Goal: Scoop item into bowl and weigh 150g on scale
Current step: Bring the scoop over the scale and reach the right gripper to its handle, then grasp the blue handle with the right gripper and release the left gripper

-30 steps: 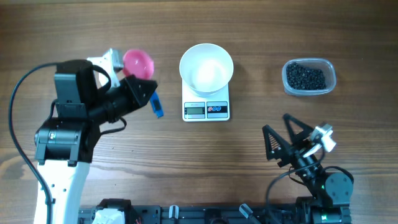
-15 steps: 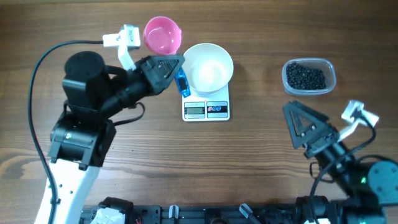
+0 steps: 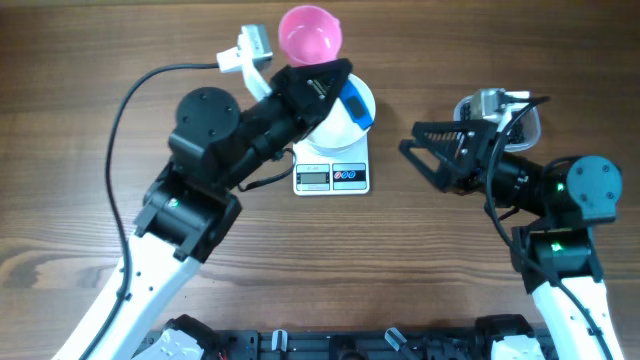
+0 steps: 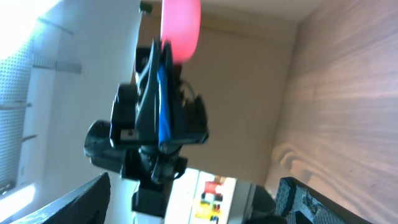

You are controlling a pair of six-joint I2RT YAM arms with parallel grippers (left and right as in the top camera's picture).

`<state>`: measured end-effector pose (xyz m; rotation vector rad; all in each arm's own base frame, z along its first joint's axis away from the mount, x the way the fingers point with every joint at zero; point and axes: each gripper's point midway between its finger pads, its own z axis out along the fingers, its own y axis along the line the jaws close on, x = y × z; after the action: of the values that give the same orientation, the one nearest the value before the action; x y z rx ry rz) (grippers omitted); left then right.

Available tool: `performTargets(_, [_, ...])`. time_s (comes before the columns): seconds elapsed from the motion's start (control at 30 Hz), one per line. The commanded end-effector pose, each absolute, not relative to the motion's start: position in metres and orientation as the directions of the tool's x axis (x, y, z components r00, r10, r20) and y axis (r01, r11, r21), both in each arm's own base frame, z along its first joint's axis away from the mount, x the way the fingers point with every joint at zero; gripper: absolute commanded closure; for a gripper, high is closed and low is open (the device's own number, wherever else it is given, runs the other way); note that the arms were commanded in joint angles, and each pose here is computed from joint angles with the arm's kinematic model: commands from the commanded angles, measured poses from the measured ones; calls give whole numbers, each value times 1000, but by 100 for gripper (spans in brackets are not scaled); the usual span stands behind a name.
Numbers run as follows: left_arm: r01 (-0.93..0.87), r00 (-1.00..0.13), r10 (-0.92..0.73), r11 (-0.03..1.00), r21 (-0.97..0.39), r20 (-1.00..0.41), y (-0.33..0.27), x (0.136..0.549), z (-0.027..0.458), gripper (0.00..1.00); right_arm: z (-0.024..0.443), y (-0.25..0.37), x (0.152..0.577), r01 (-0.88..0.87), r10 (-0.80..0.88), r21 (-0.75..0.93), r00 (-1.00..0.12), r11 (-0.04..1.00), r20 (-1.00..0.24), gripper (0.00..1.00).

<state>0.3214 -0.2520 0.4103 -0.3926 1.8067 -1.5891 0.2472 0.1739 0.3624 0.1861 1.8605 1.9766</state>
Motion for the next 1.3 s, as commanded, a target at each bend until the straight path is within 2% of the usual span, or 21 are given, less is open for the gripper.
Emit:
performTargets(0.0, [230,-715,-638,170,-958,-285,-267,322,418,96,371,187,244,-180,383,982,-912,-57,-145,12])
performTargets(0.17, [224,-727,-626,172,-959,-282,-287,316,412,96,378,191,250,-202,437,976,-887,-76,-149,13])
performTargets(0.27, [225,-736,-615,171,-959,-282,-293,312,410,96,388,188,252,-242,465,966,-868,-90,-174,18])
performTargets(0.37, [224,-738,-613,171,-960,-281,-293,312,410,96,390,185,258,-231,499,968,-854,-103,-150,28])
performTargets(0.43, [226,-741,-609,169,-959,-282,-296,309,410,96,391,183,261,-231,520,967,-842,-105,-144,29])
performTargets(0.9, [180,-653,-702,220,-959,-284,-307,314,398,96,392,181,264,-206,532,971,-839,-125,-110,45])
performTargets(1.27, [183,-628,-722,226,-957,-291,-305,320,398,96,393,176,271,-206,575,971,-812,-125,-98,47])
